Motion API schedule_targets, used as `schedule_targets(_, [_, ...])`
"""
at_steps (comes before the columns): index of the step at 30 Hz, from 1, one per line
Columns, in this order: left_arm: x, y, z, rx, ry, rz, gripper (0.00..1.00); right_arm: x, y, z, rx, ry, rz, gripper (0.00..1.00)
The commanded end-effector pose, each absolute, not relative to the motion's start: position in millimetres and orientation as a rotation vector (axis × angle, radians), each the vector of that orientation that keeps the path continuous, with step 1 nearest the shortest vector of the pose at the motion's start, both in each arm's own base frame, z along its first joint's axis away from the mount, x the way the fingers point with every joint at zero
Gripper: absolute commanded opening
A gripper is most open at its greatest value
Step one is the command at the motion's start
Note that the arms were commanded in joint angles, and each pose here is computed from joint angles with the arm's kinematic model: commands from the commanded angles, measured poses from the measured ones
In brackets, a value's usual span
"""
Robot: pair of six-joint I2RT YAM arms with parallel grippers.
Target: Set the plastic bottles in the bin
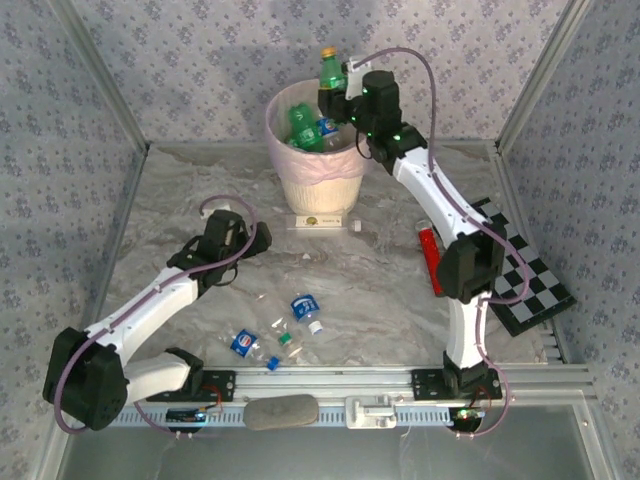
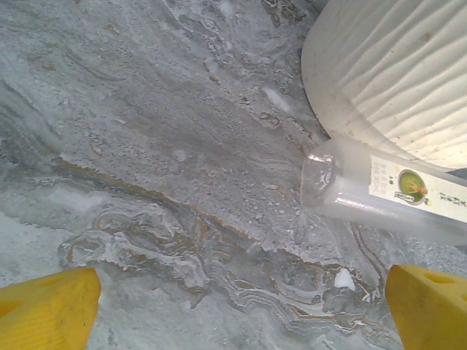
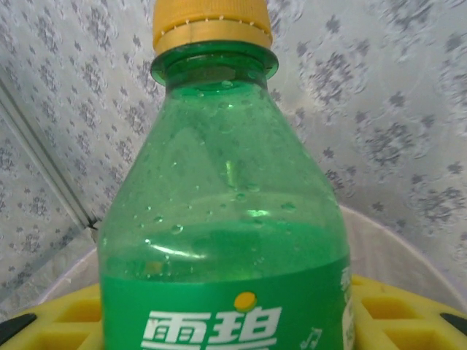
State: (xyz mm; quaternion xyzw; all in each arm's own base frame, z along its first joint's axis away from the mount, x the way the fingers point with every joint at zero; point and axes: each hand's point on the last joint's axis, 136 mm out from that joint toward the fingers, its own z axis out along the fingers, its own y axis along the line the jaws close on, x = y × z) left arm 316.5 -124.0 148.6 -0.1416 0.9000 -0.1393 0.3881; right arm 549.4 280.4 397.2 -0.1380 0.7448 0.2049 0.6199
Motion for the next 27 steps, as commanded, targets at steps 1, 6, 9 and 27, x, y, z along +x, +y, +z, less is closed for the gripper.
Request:
schedule_targets(1, [311.6,-113.6,146.9,-0.360,2.292,-0.306,1.00,552.4,291.9,371.0,-0.377,1.824,0.437,0.52])
schedule_targets(6, [311.5,-113.1,148.0,-0.357,2.290,-0.302,1.00,564.9,299.4,346.8,-0.381,1.895,0.407,0.52])
schedule_targets(9, [311.6,-112.4,147.6,-0.357,2.290,-0.296,1.00,568.7,299.6,340.2,-0.376,1.912,0.399,0.55])
schedule_targets(27, [314.9,-114.8,151.1,-0.378,2.292,-0.308,1.00,529.0,304.1,416.8,-0.412,1.746,0.479,0.99])
